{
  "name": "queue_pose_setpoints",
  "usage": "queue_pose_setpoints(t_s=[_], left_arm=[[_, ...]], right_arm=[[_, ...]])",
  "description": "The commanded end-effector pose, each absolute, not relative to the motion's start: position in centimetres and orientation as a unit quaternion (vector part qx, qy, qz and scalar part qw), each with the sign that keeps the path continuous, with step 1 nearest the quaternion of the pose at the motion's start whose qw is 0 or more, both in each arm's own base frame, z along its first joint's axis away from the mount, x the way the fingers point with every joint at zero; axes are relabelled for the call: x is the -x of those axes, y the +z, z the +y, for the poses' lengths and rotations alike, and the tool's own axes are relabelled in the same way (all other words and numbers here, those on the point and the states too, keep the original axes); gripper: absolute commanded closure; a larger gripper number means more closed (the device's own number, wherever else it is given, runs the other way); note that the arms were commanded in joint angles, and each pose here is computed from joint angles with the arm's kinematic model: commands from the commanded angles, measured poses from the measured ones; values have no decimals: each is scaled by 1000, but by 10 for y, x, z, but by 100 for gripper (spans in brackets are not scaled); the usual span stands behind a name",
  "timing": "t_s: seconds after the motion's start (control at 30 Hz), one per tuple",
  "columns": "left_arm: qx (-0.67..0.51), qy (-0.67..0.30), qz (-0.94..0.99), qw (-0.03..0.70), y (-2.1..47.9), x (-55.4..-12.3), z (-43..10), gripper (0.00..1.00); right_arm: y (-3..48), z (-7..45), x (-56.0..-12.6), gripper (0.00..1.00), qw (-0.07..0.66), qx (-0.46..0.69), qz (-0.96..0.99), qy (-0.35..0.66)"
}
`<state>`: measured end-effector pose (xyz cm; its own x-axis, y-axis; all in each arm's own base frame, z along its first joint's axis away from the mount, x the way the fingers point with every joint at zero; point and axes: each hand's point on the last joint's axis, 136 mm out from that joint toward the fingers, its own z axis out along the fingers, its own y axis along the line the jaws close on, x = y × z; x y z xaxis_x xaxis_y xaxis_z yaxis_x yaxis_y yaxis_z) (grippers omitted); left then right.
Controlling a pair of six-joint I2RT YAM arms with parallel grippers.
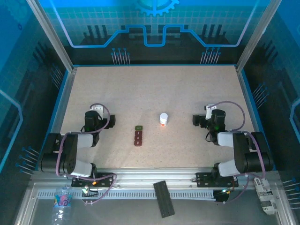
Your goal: Sort the pills into containers
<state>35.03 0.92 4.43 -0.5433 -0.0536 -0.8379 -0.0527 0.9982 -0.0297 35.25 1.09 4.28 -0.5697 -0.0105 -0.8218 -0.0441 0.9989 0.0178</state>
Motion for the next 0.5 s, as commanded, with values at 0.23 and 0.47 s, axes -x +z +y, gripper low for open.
queue_pose_setpoints(t_s=[0.23,0.47], left_arm=[[25,-43,816,576,95,-399,-6,1],[26,-43,815,577,96,-399,-5,1]], right_arm=[[97,34,-399,0,569,78,818,28],[96,34,-398,0,568,78,819,28]])
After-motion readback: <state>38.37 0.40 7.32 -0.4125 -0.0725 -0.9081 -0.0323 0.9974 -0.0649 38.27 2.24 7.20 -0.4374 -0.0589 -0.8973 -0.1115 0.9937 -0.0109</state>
